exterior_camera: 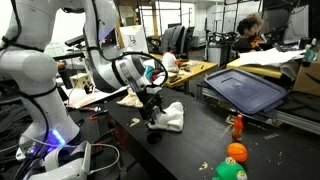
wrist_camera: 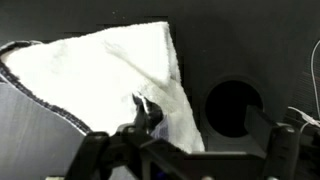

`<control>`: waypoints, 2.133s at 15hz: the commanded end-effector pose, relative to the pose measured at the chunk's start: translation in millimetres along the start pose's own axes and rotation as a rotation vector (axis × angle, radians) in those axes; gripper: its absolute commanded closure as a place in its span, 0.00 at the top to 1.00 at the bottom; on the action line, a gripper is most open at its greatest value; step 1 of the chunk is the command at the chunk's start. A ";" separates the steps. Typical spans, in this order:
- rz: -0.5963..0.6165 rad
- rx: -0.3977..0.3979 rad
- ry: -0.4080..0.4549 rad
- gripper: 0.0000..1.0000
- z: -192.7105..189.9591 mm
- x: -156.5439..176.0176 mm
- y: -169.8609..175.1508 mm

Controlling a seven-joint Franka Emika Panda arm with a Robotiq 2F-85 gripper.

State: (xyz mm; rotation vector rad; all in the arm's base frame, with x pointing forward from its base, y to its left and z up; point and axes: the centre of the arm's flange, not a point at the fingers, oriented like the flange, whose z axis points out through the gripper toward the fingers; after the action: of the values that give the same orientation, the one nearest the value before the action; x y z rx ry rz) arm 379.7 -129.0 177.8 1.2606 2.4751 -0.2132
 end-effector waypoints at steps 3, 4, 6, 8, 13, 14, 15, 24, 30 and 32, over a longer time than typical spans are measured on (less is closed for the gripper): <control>0.088 0.090 0.139 1.00 -28.0 -24.2 3.7; 0.133 0.093 0.170 1.00 -23.9 -26.0 2.6; 0.219 0.102 0.214 1.00 -16.7 -18.9 0.0; 0.331 0.074 0.235 1.00 -8.5 -8.5 -5.5; 0.601 -0.005 0.253 1.00 -5.0 -17.3 8.7; 0.654 -0.024 0.256 1.00 -7.2 -21.1 13.4; 0.706 -0.046 0.260 1.00 -9.8 -25.5 18.9; 1.126 -0.221 0.245 1.00 -45.0 -88.5 80.6; 1.229 -0.225 0.207 1.00 -44.5 -117.0 101.5; 1.217 -0.185 0.192 1.00 -35.5 -116.5 99.6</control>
State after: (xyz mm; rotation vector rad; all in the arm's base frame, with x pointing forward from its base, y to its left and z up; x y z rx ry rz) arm 475.9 -136.3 223.8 2.4269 1.3712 0.5321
